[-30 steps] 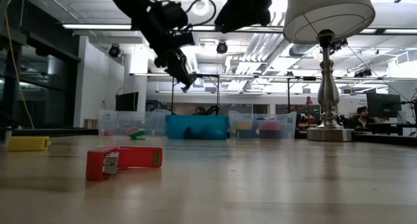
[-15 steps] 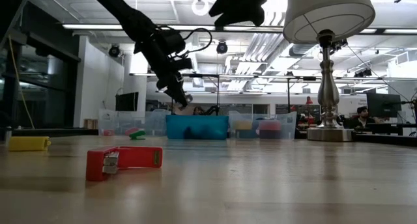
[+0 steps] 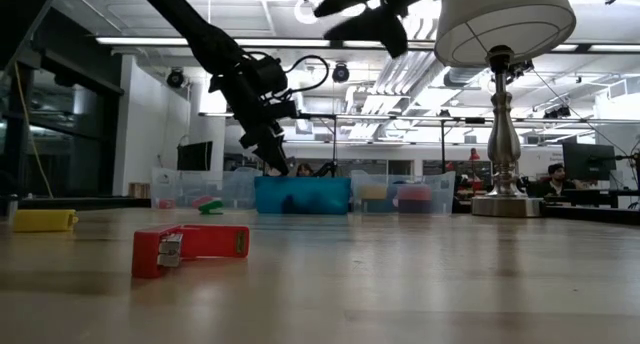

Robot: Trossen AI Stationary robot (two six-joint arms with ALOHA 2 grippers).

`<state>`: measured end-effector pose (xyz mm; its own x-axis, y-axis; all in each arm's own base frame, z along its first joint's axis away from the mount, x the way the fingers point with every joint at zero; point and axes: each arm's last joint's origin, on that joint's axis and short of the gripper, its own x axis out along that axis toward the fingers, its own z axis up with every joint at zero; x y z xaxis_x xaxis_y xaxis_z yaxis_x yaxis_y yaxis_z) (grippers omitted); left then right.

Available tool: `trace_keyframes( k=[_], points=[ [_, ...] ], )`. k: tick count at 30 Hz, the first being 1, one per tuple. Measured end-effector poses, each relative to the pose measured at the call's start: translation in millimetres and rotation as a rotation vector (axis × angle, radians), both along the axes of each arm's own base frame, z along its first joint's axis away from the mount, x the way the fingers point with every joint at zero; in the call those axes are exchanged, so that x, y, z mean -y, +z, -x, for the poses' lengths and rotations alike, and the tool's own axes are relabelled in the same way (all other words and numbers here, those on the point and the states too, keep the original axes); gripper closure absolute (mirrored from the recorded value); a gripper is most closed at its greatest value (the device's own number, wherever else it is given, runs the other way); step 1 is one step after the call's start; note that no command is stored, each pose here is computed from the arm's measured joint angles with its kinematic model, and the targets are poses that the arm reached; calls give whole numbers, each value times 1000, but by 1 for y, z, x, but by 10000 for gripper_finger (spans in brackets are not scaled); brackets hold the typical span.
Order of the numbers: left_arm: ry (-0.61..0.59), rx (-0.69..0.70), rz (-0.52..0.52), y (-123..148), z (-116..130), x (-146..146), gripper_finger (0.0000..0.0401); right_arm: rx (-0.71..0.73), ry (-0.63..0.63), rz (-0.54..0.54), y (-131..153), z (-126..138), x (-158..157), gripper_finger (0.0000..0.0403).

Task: Pick and place Stapler, Stapler remover, tape
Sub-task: Put the light blue staple remover into the blue bin

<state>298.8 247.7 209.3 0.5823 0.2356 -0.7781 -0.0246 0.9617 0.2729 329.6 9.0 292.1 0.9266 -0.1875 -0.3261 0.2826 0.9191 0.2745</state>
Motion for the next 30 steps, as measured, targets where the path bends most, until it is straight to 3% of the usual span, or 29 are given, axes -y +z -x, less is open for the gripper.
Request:
trace_keyframes(
  k=[6,16,23,30],
  points=[
    [3,0,-4,0,0,0,309,115,-81,-98,-25,33,3,222],
    [6,7,-13,1,-1,-1,309,166,-177,-122,-33,81,7,222],
    [46,15,21,1,0,-1,307,152,-168,-104,-41,96,8,222],
    [42,11,32,0,0,0,251,110,-144,-26,-46,100,9,222]
  ],
)
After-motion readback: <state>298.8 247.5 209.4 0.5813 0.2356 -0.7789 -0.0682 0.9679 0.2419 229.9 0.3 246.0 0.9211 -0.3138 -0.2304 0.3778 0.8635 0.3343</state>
